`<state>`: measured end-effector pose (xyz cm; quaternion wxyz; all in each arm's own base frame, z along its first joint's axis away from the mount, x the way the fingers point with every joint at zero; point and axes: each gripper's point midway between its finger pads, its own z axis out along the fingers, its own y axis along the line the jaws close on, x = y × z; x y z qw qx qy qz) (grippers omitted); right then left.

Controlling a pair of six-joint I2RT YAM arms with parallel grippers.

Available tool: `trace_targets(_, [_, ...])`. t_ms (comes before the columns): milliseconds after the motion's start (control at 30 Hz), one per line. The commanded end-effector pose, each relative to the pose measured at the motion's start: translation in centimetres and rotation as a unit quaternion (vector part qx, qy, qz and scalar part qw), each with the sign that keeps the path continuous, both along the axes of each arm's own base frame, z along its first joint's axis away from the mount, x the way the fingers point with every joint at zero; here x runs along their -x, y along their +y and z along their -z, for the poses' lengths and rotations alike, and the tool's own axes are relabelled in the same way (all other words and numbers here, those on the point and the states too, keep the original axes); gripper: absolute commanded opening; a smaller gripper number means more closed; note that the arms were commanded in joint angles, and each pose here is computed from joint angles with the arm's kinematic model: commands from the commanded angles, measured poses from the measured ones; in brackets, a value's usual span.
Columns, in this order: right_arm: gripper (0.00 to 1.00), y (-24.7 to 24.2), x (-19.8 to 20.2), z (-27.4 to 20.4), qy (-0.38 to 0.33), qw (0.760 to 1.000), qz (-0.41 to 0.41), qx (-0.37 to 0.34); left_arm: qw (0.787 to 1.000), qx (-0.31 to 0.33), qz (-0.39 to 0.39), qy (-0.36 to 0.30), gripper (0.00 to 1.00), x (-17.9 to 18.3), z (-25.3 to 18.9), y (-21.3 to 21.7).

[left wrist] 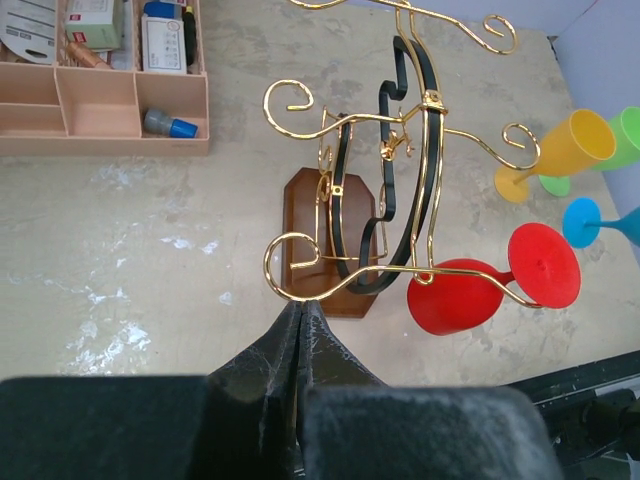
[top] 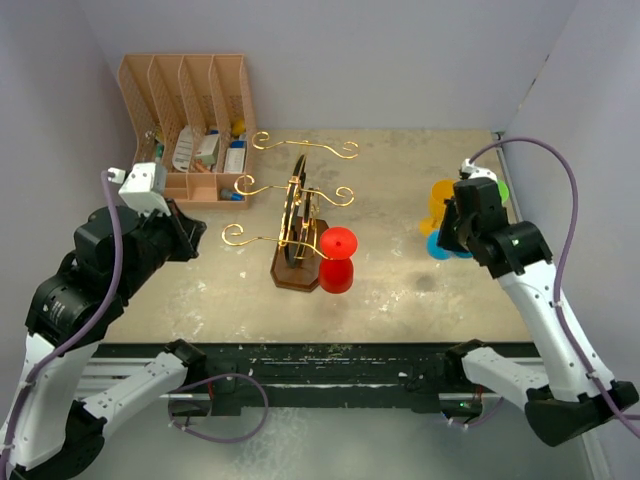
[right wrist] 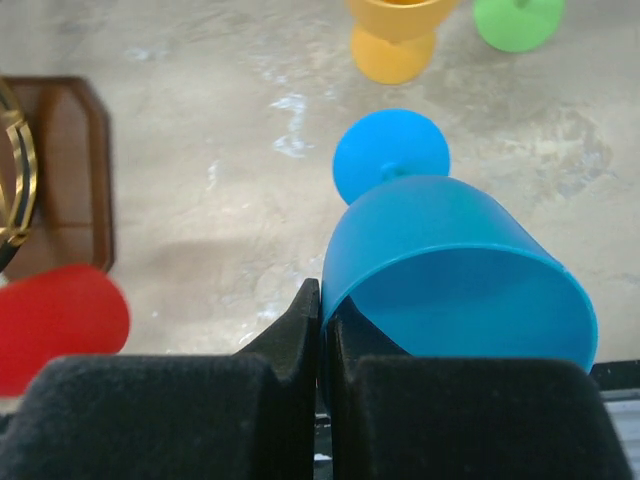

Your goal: Take the wine glass off the wine glass rack

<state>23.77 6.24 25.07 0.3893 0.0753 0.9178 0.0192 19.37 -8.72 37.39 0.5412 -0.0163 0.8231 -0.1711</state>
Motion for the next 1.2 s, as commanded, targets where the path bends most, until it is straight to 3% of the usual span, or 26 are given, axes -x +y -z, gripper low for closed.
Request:
trace_targets(0, [0.00,-1.9,-2.2,-0.2,-0.017,1.000,-0.006,-0.002,1.000,-0.014,-0.002,-0.011,0.00,0.1,-0.2,0.6])
trace_targets(167, [0.00,-3.0,-3.7,3.0,0.023,1.000,0.015,-0.010,1.000,-0.024,0.015,0.007,0.03,-0.1,0.6,-0.2])
trace_targets(233, [0.00,-2.5,-4.0,3.8,0.032,0.999,0.014,-0.032,0.999,-0.016,0.037,0.007,0.10,-0.1,0.4,-1.1])
trace_targets(333, [0.00,-2.5,-4.1,4.2,0.030,0.998,0.034,-0.050,0.997,0.006,0.075,0.002,0.29,0.0,-0.2,-2.8])
trace_targets(400, [0.00,-2.2,-4.4,4.8,0.032,0.997,0.039,-0.063,0.995,0.019,0.097,-0.001,0.33,0.0,-0.6,-3.8])
trace_targets(1033, [0.00,-3.1,-6.2,9.5,0.079,0.992,0.083,-0.050,0.988,0.030,0.150,0.020,0.38,-0.4,0.7,-6.3])
trace_targets(1167, [0.16,-3.0,-6.4,9.7,0.083,0.992,0.075,-0.049,0.986,0.032,0.162,0.022,0.42,-0.3,0.8,-6.8])
